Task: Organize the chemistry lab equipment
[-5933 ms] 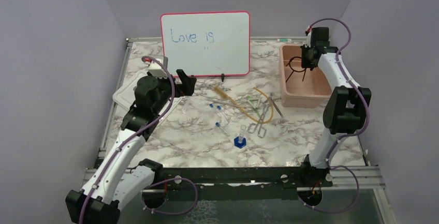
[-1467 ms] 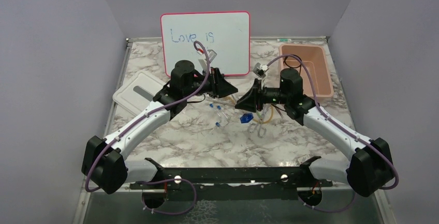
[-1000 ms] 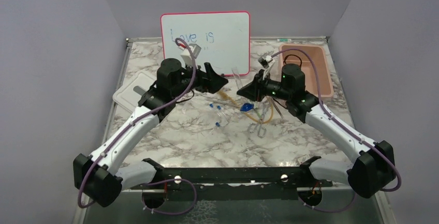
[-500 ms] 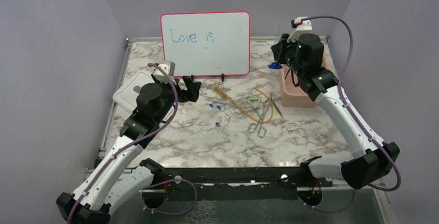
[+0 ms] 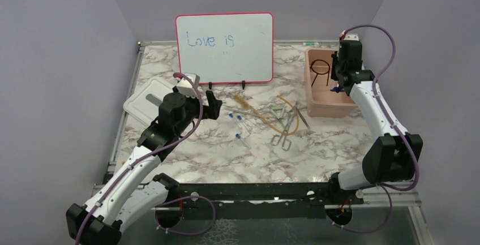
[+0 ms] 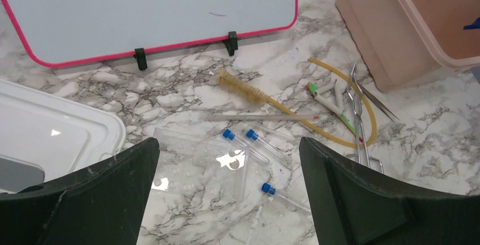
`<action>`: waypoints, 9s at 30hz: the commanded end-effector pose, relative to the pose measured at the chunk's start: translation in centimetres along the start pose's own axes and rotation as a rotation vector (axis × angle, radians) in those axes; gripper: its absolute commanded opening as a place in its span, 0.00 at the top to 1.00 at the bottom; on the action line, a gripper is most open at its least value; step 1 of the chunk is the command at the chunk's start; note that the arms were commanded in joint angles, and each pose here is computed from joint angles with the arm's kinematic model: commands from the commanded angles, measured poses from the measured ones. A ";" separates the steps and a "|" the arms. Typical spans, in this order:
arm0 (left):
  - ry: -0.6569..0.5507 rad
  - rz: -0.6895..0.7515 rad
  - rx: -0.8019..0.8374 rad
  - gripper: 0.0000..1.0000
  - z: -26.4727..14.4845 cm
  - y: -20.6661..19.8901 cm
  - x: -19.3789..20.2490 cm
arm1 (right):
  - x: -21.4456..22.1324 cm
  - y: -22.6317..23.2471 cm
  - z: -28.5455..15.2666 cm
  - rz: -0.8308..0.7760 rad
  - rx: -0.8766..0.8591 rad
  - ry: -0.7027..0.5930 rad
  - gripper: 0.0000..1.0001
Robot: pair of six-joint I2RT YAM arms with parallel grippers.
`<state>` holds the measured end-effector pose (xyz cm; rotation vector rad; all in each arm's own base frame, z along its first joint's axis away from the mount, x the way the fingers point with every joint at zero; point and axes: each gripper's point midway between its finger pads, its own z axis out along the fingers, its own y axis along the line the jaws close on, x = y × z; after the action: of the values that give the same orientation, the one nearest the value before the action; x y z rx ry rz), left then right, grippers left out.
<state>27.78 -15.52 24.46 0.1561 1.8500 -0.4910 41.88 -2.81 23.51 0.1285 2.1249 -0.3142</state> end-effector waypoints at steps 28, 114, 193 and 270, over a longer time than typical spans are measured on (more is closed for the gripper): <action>0.011 0.007 0.074 0.03 -0.6 -1.5 1.1 | 13.0 -1.3 12.1 -0.166 0.021 0.216 0.82; 0.015 -0.001 -0.095 0.09 -0.1 2.2 0.8 | 19.9 36.9 -3.7 -0.773 -0.686 0.228 0.75; 0.061 -0.015 0.020 0.05 0.5 0.3 1.7 | 6.8 -2.7 5.6 0.139 0.058 0.234 0.62; 0.299 -0.388 0.277 0.01 0.9 -5.9 5.7 | 21.2 33.5 -23.1 -0.145 -1.163 -0.128 0.89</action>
<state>26.80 -17.56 19.23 -0.1140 2.1032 -0.7230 19.07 31.79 5.80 -0.6968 2.1630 0.5533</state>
